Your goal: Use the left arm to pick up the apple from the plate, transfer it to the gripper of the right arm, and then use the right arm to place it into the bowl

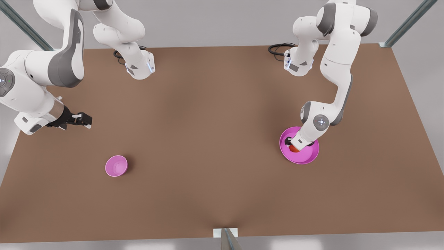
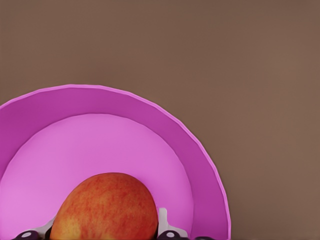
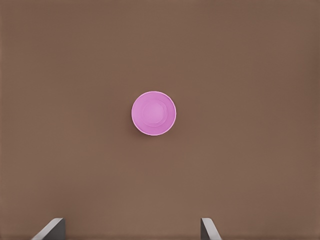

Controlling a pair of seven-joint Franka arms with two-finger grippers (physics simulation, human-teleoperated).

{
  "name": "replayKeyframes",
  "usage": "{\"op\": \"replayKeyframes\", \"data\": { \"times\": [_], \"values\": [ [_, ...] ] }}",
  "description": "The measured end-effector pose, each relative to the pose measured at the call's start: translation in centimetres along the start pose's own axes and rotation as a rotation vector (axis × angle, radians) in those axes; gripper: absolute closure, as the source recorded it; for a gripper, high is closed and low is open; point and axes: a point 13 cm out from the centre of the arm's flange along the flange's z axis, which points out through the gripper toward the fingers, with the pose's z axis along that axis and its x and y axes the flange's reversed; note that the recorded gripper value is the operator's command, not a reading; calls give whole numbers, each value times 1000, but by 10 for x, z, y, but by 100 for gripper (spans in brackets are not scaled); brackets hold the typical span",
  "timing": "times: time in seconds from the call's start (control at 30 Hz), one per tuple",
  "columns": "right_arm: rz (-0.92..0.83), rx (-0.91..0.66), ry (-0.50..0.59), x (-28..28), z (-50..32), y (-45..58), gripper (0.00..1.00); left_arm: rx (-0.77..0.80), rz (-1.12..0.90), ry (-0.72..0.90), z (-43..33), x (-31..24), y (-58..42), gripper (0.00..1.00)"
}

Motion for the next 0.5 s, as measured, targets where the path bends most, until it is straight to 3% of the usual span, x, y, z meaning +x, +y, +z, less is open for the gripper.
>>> {"op": "replayKeyframes", "data": {
  "times": [0.33, 0.5],
  "values": [
    [-9, 0, -3, -1, 0, 7, 0, 0, -4, -12, -2, -5, -1, 19],
    [-5, -13, -3, -1, 0, 8, 0, 9, 39, -154, -105, -52, -19, 23]
  ]
}}
